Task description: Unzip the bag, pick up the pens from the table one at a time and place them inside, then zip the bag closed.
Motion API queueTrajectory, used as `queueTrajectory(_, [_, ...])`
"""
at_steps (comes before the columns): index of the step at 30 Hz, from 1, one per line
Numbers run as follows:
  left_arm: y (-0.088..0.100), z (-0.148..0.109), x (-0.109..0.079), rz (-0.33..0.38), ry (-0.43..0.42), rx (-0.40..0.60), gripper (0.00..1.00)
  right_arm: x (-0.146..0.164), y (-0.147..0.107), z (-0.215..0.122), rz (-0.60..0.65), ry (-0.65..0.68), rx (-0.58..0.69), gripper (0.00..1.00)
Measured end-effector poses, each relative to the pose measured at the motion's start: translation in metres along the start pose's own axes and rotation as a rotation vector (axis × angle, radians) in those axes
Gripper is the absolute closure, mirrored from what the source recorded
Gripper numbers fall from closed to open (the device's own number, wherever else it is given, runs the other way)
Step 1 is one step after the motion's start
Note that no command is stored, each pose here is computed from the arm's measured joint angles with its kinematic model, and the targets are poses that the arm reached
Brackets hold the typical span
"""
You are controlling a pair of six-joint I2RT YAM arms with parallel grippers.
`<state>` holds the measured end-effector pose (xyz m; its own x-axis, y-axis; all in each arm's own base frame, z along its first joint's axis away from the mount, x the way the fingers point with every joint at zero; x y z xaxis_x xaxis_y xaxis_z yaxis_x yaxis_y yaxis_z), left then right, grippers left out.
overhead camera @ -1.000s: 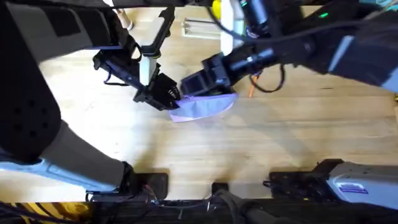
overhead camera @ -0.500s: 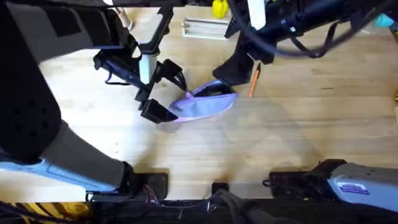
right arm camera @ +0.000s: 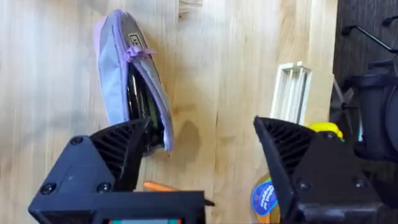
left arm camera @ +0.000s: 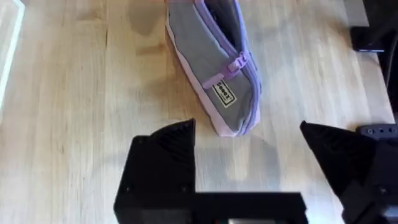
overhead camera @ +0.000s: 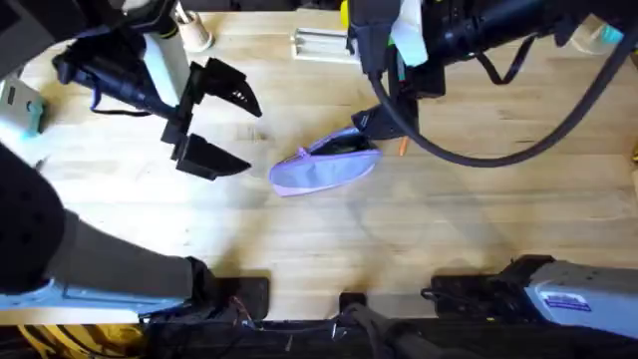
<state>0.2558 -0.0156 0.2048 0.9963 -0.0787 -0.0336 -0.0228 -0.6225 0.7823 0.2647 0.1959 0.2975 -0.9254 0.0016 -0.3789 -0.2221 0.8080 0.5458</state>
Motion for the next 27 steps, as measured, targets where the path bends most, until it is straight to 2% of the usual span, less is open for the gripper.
queueTrajectory(1, [0.002, -0.002, -0.002, 0.009, 0.002, 0.008, 0.006, 0.000, 0.000, 0.000, -0.002, 0.001, 0.000, 0.013])
queueTrajectory(3, [0.004, -0.004, -0.007, 0.018, -0.005, 0.021, 0.006, 0.001, 0.000, 0.000, 0.004, 0.009, 0.000, 0.273])
queueTrajectory(7, [0.006, -0.006, -0.013, 0.020, -0.029, 0.046, 0.006, 0.006, -0.003, 0.000, 0.043, 0.036, 0.012, 0.856])
queueTrajectory(8, [0.006, -0.006, -0.015, 0.021, -0.034, 0.053, 0.006, 0.007, -0.003, 0.000, 0.054, 0.041, 0.015, 0.937])
queueTrajectory(13, [0.008, -0.009, -0.019, 0.040, -0.034, 0.079, 0.006, 0.012, -0.012, 0.014, 0.093, 0.110, 0.054, 0.966])
queueTrajectory(21, [0.009, -0.010, -0.020, 0.047, -0.032, 0.088, 0.006, 0.021, -0.031, 0.080, 0.198, 0.340, 0.043, 0.968])
queueTrajectory(27, [0.008, -0.010, -0.019, 0.050, -0.029, 0.089, 0.005, 0.029, -0.036, 0.100, 0.252, 0.442, 0.024, 0.968])
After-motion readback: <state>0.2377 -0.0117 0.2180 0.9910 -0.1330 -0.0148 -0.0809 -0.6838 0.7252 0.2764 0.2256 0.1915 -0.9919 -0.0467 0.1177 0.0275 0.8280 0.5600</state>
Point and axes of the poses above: each hand's point on the last joint's axis, 136 mm out from that joint toward the fingers, its own z axis out along the fingers, its own x axis along the line the jaws close on, y = z × x, the point moved 7 cm from there along -z, back along the fingers, and after that the axes turned 3 degrees about z, right-handed, at the moved point
